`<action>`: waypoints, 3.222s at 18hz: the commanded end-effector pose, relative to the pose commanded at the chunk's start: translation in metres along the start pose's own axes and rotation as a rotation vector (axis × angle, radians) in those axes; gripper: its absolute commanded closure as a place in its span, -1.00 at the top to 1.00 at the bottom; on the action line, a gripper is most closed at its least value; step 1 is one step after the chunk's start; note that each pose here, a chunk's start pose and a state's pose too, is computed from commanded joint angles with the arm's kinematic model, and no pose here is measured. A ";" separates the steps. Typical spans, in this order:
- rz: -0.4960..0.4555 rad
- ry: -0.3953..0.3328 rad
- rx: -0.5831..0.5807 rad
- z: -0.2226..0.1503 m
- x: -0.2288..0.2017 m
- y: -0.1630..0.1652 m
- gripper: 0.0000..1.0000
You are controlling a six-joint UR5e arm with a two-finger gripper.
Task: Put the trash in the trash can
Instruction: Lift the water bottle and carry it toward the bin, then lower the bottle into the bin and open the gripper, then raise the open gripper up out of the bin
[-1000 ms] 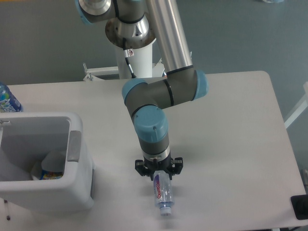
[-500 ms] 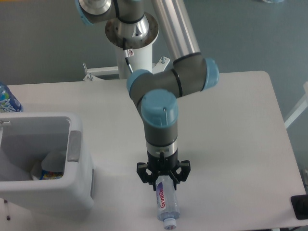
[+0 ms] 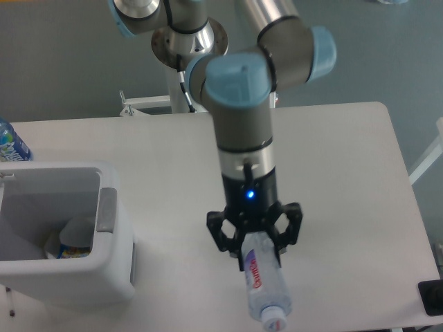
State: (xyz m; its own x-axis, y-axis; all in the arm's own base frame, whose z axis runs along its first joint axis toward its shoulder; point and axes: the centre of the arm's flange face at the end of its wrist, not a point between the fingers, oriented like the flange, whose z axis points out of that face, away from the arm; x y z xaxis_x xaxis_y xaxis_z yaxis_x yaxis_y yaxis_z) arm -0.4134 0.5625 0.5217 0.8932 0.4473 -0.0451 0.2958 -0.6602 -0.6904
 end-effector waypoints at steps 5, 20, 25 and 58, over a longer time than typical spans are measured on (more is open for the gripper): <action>-0.024 0.097 0.092 -0.034 -0.006 -0.015 0.19; -0.046 0.313 0.140 -0.067 0.100 -0.031 0.19; -0.017 0.458 0.141 -0.066 0.140 -0.028 0.19; 0.084 0.546 0.060 -0.044 0.217 0.008 1.00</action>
State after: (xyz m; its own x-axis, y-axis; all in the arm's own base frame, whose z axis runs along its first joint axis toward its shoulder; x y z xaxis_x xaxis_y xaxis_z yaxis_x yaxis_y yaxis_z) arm -0.2018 0.6276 0.5384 0.9633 0.0063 0.2682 0.2105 -0.6377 -0.7410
